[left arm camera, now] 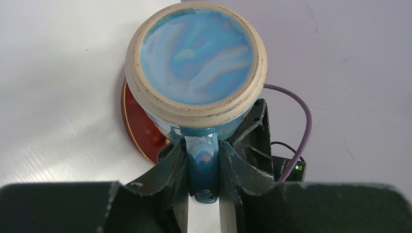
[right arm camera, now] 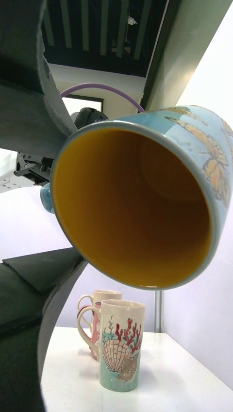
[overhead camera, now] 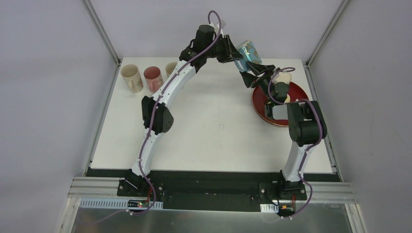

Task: Turn the mug right side up
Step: Turn over the cup on the tray.

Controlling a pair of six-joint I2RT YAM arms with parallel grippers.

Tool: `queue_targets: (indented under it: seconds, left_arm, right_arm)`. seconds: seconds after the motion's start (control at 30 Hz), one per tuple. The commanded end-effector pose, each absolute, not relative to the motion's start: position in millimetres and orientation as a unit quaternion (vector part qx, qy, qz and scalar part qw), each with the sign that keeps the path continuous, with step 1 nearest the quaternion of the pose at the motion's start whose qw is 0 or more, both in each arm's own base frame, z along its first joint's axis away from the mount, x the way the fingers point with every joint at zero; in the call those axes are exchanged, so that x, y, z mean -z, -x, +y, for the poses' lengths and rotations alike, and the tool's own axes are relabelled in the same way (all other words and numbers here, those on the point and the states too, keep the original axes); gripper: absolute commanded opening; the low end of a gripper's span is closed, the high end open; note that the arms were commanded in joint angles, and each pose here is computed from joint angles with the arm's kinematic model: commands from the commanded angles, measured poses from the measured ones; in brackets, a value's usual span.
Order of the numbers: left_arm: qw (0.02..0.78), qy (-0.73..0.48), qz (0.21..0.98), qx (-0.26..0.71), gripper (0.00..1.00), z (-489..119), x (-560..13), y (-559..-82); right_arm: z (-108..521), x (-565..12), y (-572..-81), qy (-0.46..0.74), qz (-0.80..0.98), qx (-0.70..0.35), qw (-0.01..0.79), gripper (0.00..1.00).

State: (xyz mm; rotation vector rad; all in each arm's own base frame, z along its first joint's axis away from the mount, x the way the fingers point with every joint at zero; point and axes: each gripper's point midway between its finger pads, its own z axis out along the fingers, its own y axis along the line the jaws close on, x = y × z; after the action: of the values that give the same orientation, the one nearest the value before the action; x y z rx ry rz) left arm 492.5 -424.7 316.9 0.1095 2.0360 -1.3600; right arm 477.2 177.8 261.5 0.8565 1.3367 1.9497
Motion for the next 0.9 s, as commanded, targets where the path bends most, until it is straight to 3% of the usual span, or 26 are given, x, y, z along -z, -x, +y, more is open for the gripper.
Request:
queue_targets:
  seconds: [0.0, 0.43, 0.87]
  left_arm:
    - [0.375, -0.092, 0.713, 0.585, 0.0, -439.4, -385.0, -469.0]
    - [0.333, -0.093, 0.712, 0.611, 0.0, -453.4, -379.3, -452.8]
    - [0.29, -0.078, 0.735, 0.608, 0.0, -458.5, -353.1, -444.3]
  right_arm:
    - [175.3, -299.1, -475.4, -0.286, 0.471, -0.765, 0.332, 0.69]
    - [180.1, -313.7, -471.9, -0.257, 0.473, -0.771, 0.339, 0.62]
    - [177.3, -318.4, -468.9, -0.237, 0.48, -0.766, 0.357, 0.49]
